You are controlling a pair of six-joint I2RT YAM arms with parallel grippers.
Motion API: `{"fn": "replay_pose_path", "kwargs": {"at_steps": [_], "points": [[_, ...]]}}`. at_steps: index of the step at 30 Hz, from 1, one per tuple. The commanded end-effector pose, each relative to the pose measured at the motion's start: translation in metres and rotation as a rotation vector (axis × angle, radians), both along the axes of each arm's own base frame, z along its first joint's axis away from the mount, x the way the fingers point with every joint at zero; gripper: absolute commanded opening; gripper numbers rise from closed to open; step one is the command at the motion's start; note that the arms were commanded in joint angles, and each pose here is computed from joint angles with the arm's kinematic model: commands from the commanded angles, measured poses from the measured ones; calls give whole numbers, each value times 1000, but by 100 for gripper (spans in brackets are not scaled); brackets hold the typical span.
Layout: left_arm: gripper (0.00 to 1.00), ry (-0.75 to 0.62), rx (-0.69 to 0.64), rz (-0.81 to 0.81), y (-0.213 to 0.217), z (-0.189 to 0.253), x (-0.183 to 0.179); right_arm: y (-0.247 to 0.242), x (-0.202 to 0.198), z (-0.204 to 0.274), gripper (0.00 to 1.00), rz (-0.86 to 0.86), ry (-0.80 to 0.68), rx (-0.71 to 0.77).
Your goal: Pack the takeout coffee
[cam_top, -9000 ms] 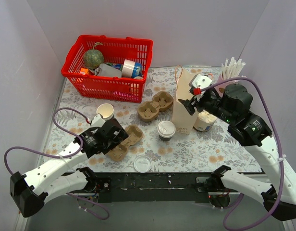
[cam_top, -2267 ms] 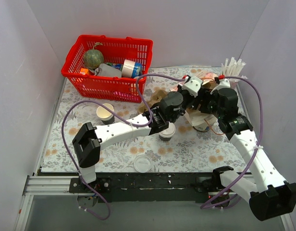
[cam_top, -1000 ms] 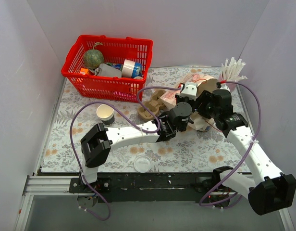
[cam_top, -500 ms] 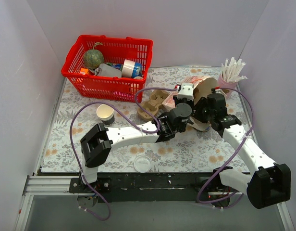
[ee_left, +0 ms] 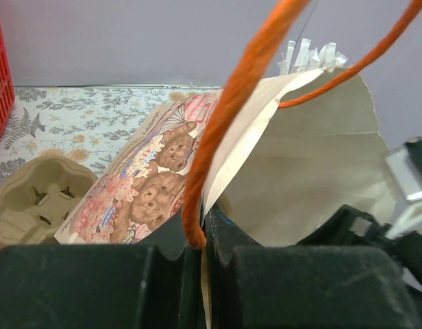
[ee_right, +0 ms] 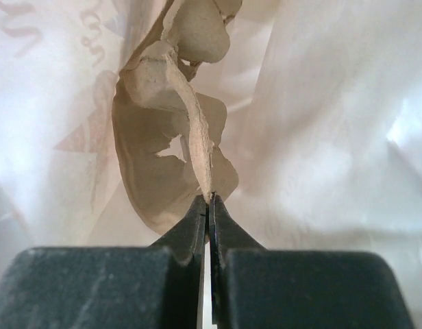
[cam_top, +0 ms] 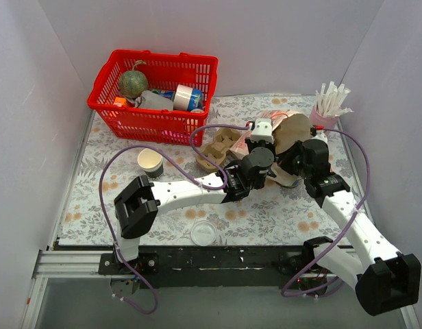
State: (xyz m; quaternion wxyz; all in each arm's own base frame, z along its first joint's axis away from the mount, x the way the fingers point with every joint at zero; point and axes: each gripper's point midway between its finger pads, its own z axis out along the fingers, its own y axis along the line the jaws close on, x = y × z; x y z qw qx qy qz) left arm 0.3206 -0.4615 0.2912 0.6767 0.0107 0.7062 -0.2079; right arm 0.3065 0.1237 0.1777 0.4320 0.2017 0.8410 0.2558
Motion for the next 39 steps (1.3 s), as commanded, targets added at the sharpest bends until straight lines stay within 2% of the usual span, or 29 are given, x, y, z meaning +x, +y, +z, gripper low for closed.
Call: {"fn": "replay_pose_path", "kwargs": {"at_steps": [1, 7, 14, 18, 21, 24, 29, 33, 39], "points": [[0, 19, -68, 55, 22, 21, -4, -12, 11, 38, 1, -83, -158, 26], [0, 59, -83, 98, 30, 15, -1, -22, 7, 58, 1, -147, -280, 82], [0, 103, -133, 51, 29, 18, -2, 1, 7, 46, 1, -48, -288, 194], [0, 106, -128, 32, 28, 18, -4, 3, 13, 44, 1, 26, -282, 74], [0, 105, -116, 27, 29, 19, -5, -6, 13, 39, 1, 89, -312, -99], [0, 112, -106, 42, 34, 16, -2, -27, 9, 36, 1, 19, -291, -174], [0, 126, -101, 54, 38, 11, 0, -43, 1, 71, 1, -2, -428, -262], [0, 131, -107, 44, 38, 11, 0, -46, -2, 77, 1, -15, -451, -260], [0, 131, -110, 48, 39, 11, 0, -41, -7, 54, 1, -74, -271, -114]]}}
